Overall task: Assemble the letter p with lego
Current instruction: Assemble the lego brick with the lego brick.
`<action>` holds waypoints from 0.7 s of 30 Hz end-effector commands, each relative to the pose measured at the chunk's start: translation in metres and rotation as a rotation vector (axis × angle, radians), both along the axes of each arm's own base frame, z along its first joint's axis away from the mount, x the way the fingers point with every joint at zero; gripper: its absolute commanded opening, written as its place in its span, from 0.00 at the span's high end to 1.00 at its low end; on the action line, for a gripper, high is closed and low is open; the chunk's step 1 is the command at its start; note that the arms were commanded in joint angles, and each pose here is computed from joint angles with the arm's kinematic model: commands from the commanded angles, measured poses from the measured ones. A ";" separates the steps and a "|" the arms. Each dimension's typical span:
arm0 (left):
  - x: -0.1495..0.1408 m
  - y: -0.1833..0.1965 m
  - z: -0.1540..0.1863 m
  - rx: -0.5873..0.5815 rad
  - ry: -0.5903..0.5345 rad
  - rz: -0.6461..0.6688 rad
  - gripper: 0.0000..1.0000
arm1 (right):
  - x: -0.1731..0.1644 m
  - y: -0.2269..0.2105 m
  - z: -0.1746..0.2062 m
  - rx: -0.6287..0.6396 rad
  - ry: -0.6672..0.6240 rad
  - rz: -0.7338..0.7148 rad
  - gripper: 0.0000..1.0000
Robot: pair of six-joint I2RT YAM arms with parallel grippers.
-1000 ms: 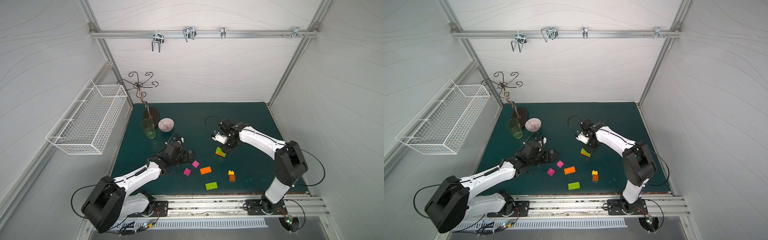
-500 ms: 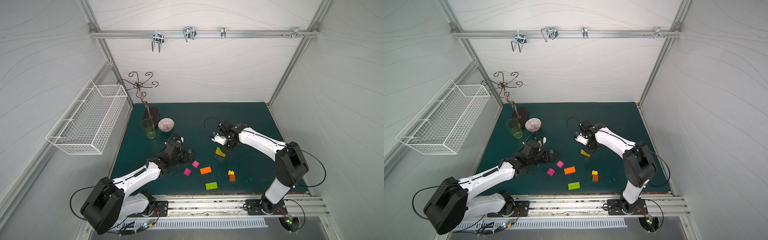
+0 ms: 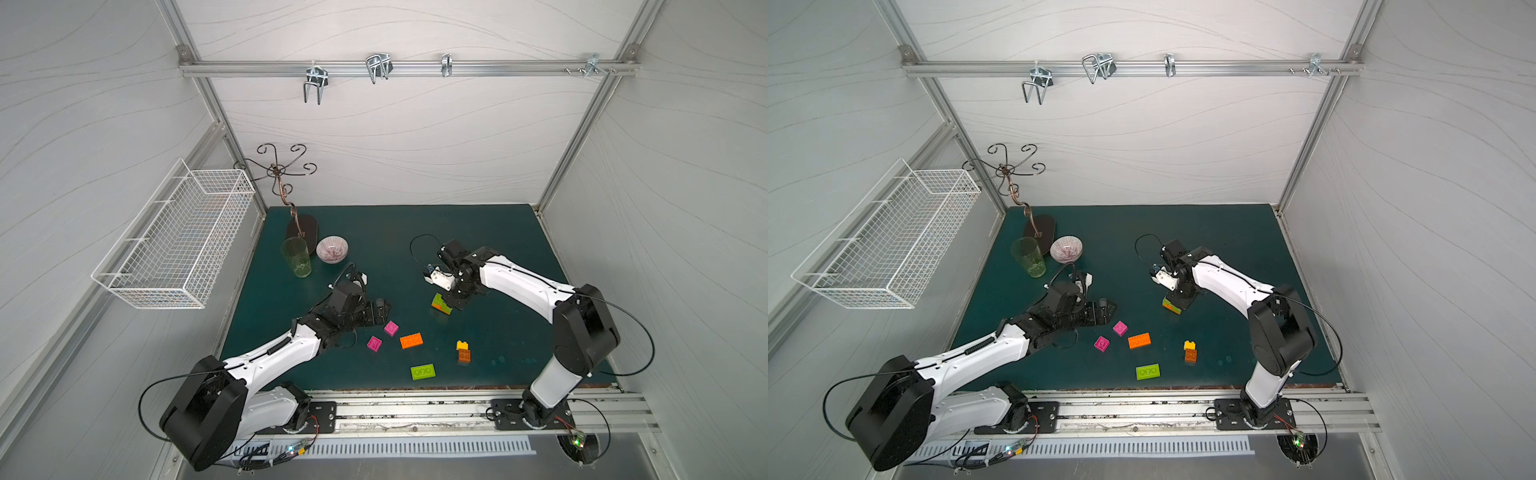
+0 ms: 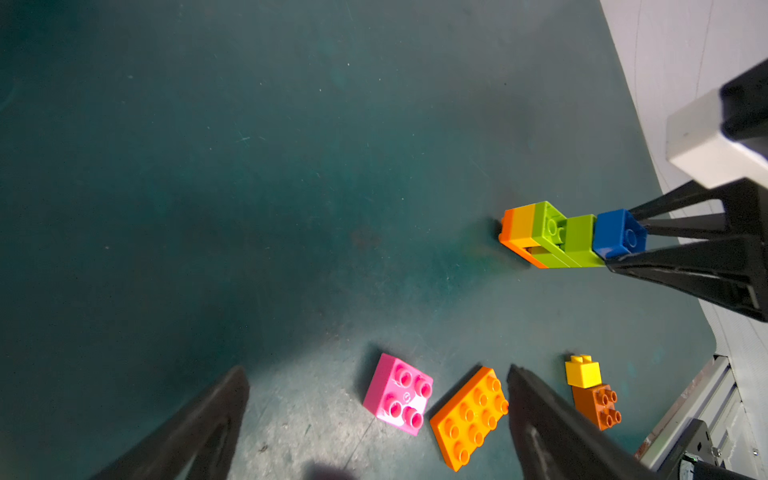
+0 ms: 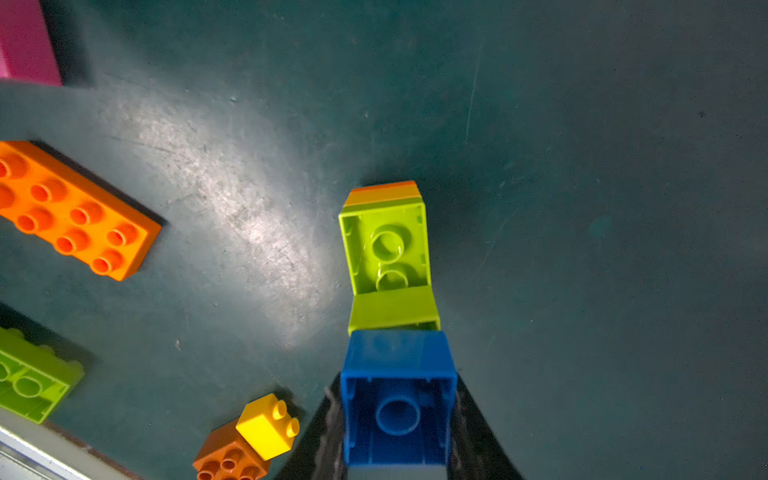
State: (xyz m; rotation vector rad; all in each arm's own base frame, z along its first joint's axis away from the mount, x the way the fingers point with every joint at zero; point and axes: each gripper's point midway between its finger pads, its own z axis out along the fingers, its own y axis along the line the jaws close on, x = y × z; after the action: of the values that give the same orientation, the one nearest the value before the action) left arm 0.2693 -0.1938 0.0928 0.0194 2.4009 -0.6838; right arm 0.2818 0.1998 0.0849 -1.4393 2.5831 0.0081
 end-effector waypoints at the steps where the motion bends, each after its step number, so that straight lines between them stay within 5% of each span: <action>1: 0.004 -0.003 0.011 -0.010 -0.048 -0.018 0.01 | -0.006 -0.014 -0.013 -0.056 0.056 -0.010 0.86; 21: 0.003 -0.003 0.014 -0.014 -0.059 -0.019 0.01 | -0.016 0.005 -0.012 0.010 0.091 0.024 0.86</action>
State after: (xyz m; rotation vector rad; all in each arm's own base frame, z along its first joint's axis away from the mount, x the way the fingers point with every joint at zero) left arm 0.2694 -0.1938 0.0953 0.0216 2.3927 -0.6872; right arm 0.2792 0.2047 0.0849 -1.4430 2.5832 0.0607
